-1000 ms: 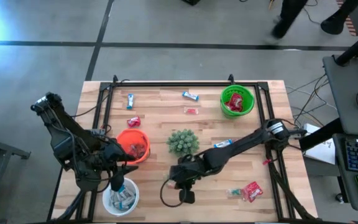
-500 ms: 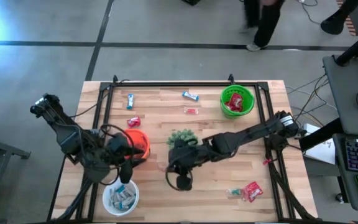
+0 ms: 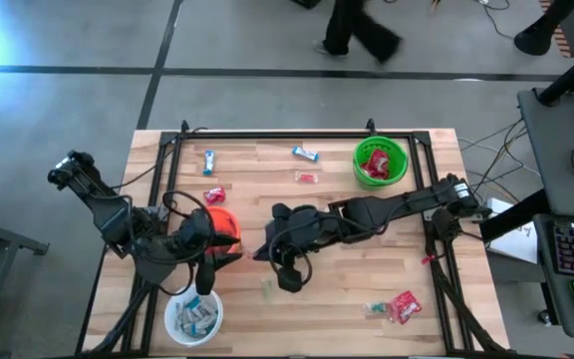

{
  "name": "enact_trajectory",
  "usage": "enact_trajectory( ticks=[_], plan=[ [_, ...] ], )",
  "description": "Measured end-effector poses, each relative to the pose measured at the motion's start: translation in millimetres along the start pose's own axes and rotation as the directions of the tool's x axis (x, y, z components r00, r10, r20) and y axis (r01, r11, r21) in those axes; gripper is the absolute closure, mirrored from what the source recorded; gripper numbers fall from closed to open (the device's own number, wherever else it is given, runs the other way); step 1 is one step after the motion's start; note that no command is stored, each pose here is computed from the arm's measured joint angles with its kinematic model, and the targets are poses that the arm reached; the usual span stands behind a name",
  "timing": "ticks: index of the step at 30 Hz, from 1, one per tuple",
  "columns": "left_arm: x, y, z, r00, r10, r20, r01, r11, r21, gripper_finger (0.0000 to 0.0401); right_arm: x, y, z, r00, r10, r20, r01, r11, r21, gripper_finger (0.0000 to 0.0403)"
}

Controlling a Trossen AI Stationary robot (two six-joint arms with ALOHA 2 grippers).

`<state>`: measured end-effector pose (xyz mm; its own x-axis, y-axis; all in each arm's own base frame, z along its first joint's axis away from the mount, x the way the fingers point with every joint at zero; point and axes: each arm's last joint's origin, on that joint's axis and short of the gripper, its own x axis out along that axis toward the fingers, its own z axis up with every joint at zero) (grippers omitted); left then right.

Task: Sort candy
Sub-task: Put the orange gummy into the orange bucket

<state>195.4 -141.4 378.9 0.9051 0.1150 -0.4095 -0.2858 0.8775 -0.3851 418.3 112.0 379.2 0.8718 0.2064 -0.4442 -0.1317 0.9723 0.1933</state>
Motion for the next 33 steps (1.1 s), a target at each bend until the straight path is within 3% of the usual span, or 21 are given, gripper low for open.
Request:
enact_trajectory(
  ticks=[20,27,33],
  plan=[
    [7,-2,11,0.996,-0.094,-0.006,0.094,0.992,0.081,0.0239,-2,-7,6,1.0,-0.009,0.026,0.009,1.0,0.001,0.0391],
    [15,-2,11,0.994,-0.106,-0.027,0.108,0.987,0.12,0.0269,-2,-8,6,1.0,-0.011,0.025,0.011,1.0,0.002,0.0391],
    [20,-4,8,0.994,-0.1,-0.044,0.106,0.982,0.157,0.0328,-2,-7,5,1.0,-0.007,0.019,0.007,1.0,0.002,0.039]
  ],
)
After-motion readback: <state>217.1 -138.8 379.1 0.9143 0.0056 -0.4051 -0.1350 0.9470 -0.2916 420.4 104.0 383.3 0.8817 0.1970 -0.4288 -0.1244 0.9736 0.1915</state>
